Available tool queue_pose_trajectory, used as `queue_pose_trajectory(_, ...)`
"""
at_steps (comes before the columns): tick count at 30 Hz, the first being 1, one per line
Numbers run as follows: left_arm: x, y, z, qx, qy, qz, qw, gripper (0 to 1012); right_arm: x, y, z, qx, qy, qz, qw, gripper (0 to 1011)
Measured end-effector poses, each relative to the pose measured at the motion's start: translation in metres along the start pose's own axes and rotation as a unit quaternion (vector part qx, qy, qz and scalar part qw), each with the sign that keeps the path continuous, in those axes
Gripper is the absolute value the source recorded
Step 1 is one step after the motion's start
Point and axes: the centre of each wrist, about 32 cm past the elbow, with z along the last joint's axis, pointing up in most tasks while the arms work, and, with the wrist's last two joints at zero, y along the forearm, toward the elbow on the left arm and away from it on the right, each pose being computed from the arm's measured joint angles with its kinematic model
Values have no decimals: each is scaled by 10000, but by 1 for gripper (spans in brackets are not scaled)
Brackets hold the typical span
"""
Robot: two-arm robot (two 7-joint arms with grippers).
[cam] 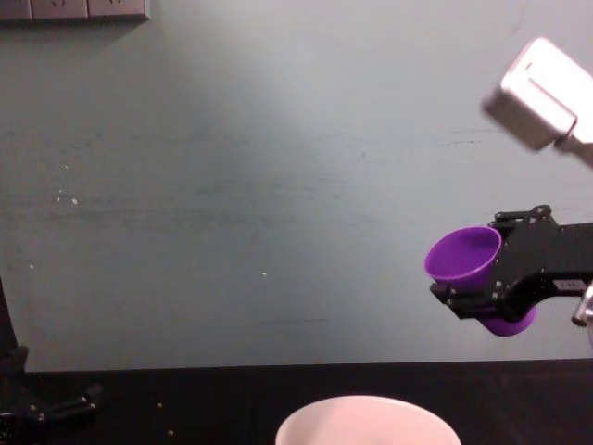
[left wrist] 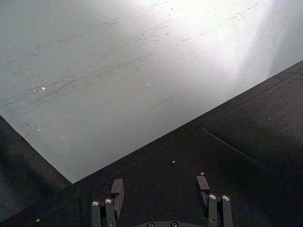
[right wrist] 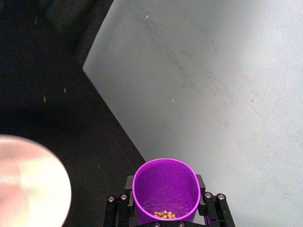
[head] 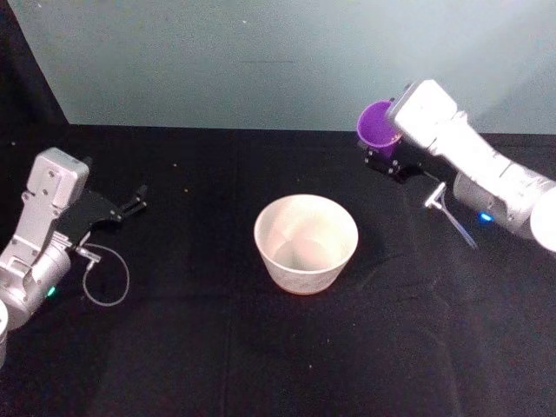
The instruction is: Pick up the cup and pour the mung beans from the cup into the bowl.
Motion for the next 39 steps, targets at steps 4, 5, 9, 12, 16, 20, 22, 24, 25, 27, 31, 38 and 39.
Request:
queue_pose_trajectory(4, 0, 0, 0, 0, 0, 0, 10000, 1000, -45, -15, 33, -91, -574, -48, 9983, 730)
queue_pose_trajectory(5, 0, 0, 0, 0, 0, 0, 10000, 1000, -58, -18, 40, -110, -716, -63, 9974, 730)
queue_pose_trajectory(9, 0, 0, 0, 0, 0, 1, 10000, 1000, -129, -21, 85, -197, -1490, -102, 9886, 730)
queue_pose_trajectory(12, 0, 0, 0, 1, 0, 0, 10000, 1000, -181, -16, 114, -248, -1970, -122, 9800, 730)
queue_pose_trajectory(16, 0, 0, 0, 0, 0, 0, 10000, 1000, -256, -8, 144, -318, -2640, -181, 9638, 730)
queue_pose_trajectory(20, 0, 0, 0, 0, 0, 0, 10000, 1000, -328, -4, 160, -339, -3095, -185, 9501, 730)
queue_pose_trajectory(22, 0, 0, 0, 0, 0, 0, 10000, 1000, -343, -4, 166, -334, -3186, -189, 9471, 730)
queue_pose_trajectory(24, 0, 0, 0, 0, 0, 0, 10000, 1000, -362, -4, 171, -327, -3293, -192, 9434, 730)
queue_pose_trajectory(25, 0, 0, 0, 0, 0, 0, 10000, 1000, -366, -4, 173, -325, -3322, -195, 9424, 730)
queue_pose_trajectory(27, 0, 0, 0, 0, 0, 0, 10000, 1000, -377, -4, 178, -309, -3366, -194, 9410, 730)
queue_pose_trajectory(31, 0, 0, 0, 0, 0, 0, 10000, 1000, -401, -5, 185, -272, -3417, -173, 9393, 730)
queue_pose_trajectory(38, 0, 0, 0, 0, 0, 0, 10000, 1000, -465, -10, 202, -182, -3497, -69, 9366, 730)
queue_pose_trajectory(39, 0, 0, 0, 0, 0, 0, 10000, 1000, -474, -12, 206, -168, -3510, -56, 9362, 730)
